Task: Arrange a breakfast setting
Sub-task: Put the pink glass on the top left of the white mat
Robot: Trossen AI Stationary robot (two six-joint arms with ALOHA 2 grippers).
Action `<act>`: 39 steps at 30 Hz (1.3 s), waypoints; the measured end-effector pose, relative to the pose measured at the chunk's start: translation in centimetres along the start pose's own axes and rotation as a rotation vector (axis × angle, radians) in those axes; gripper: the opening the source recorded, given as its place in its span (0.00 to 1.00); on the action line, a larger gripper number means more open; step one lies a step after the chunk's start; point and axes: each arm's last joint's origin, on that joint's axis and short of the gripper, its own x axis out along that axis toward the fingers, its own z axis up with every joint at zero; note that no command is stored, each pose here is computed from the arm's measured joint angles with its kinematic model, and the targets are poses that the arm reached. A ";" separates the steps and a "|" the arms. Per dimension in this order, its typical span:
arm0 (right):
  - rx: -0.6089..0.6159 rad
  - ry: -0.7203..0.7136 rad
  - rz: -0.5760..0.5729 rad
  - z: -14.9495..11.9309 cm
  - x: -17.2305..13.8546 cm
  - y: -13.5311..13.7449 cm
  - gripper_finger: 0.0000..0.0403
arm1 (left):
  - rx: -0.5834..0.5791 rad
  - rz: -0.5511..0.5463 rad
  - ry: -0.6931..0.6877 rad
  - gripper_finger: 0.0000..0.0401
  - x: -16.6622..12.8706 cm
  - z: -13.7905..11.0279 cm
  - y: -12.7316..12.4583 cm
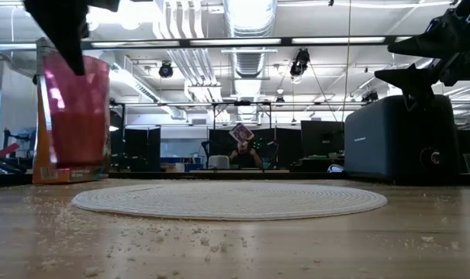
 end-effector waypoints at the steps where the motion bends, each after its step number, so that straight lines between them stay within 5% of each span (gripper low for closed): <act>1: 0.000 0.000 0.000 0.0 0.0 0.0 0.58 | 0.017 -0.002 -0.006 0.00 0.1 0.5 0.0; 21: 0.000 0.000 0.000 0.0 0.0 0.0 0.58 | 0.463 0.005 -0.173 0.00 2.8 8.4 -0.8; 39: 0.000 0.000 0.000 0.0 0.0 0.0 0.58 | 0.529 -0.088 -0.116 0.00 6.4 12.1 3.5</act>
